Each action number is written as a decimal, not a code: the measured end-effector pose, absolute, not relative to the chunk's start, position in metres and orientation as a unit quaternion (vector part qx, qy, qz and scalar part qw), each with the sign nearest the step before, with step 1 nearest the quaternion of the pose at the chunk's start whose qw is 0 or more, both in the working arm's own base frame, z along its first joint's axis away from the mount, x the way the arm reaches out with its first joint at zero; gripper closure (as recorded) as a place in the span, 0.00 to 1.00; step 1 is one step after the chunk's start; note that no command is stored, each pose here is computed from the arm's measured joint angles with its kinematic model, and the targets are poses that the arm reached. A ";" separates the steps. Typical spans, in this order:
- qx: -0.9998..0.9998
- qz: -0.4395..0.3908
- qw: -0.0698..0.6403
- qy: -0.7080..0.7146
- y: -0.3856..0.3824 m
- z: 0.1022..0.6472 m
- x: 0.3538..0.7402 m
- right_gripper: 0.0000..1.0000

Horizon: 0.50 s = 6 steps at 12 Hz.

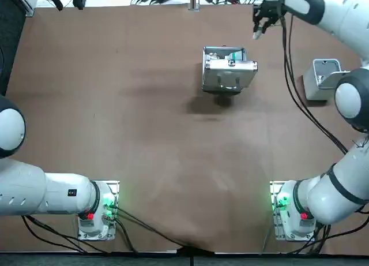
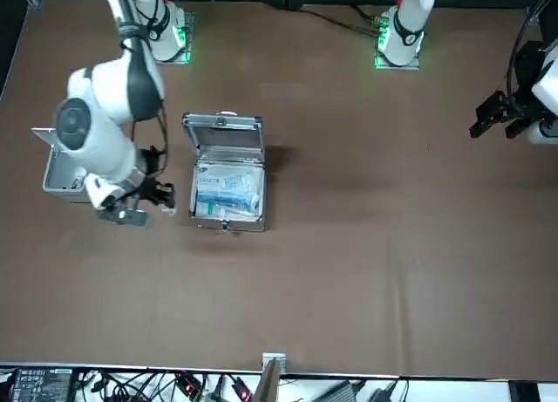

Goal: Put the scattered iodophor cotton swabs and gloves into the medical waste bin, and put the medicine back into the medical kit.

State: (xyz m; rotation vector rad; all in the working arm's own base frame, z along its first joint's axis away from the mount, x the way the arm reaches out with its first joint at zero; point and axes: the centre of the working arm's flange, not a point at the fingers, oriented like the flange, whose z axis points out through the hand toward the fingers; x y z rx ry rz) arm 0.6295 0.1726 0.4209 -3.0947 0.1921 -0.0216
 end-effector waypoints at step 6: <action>-0.991 0.026 0.043 0.128 0.294 0.378 0.618 0.63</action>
